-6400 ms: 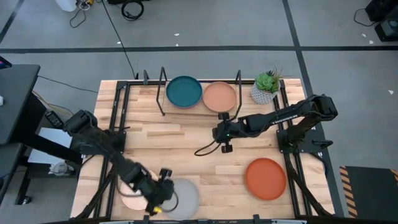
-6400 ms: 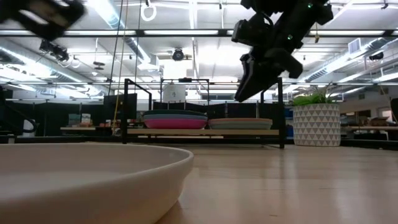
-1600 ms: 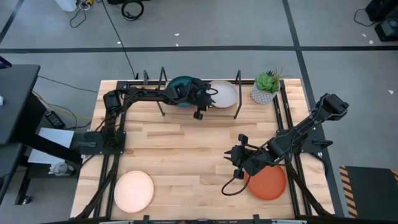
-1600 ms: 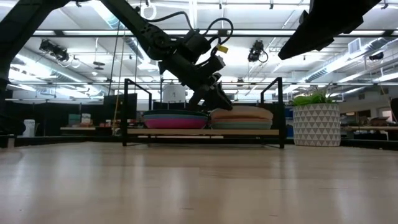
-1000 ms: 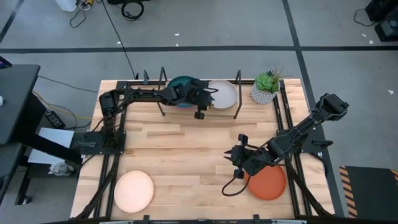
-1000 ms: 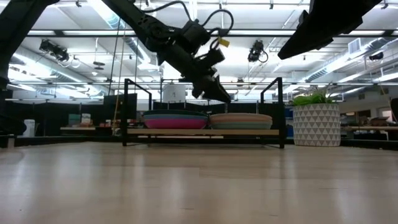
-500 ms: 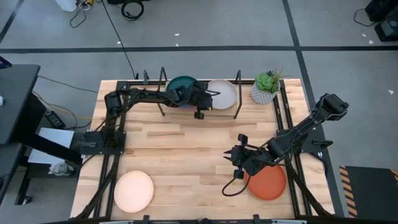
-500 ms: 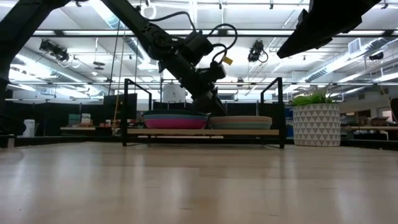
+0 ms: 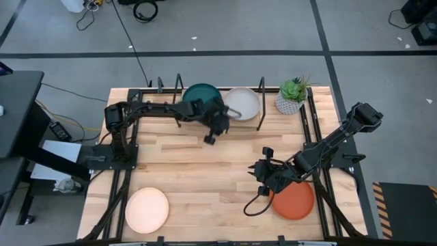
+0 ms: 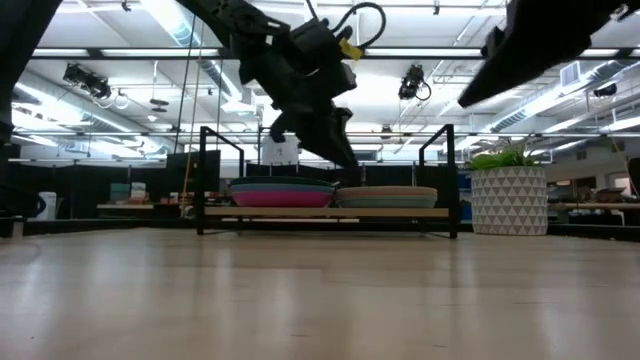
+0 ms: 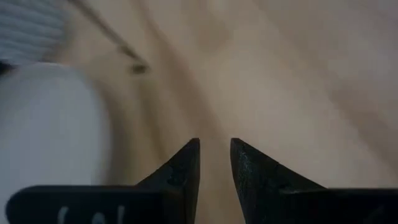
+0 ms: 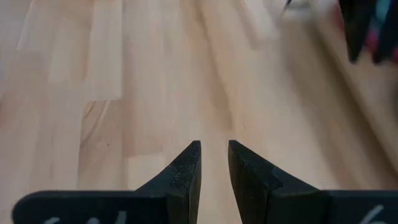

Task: Place and stack plates onto a shelf
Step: Stack the orange plate on top of the dark green plate on the shelf

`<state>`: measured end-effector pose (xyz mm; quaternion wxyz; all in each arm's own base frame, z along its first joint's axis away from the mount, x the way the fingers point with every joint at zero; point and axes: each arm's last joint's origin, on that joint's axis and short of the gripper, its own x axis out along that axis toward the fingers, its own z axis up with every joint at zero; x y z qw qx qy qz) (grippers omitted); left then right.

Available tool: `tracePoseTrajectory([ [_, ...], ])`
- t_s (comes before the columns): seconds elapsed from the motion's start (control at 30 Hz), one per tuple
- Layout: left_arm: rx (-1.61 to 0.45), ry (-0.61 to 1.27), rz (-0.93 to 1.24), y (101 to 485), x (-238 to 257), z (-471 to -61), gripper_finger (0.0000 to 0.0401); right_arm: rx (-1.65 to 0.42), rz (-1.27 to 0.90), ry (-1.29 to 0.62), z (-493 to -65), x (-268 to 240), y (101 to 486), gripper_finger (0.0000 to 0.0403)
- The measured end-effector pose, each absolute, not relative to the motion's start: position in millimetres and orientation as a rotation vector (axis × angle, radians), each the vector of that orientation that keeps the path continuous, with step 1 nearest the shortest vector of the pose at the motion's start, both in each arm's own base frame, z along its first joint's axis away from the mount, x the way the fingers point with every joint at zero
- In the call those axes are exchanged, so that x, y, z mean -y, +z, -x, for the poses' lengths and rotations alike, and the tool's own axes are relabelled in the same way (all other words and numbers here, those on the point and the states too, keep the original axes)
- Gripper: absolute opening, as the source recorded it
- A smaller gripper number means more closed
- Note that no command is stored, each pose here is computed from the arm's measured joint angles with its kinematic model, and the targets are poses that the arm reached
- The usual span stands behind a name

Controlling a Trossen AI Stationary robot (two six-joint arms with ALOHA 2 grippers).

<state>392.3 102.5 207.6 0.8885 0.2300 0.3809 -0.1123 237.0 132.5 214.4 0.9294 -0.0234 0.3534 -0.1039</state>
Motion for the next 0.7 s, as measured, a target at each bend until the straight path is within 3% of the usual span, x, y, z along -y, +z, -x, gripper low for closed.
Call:
tracePoseTrajectory([
  [0.2, -0.96, -0.332, -0.421, 199, -62, -385, 0.0095, -0.985, -0.07, -0.057, -228, -130, 203, 0.0087],
  [0.37, -0.987, -0.4, -0.43, 197, -34, -385, 0.0095, -1.202, -0.033, -0.002, -212, -126, 195, 0.0093],
  [0.7, -1.031, -0.476, -0.481, 197, 12, -381, 0.0095, -1.359, 0.053, -0.019, -197, -117, 185, 0.015],
])
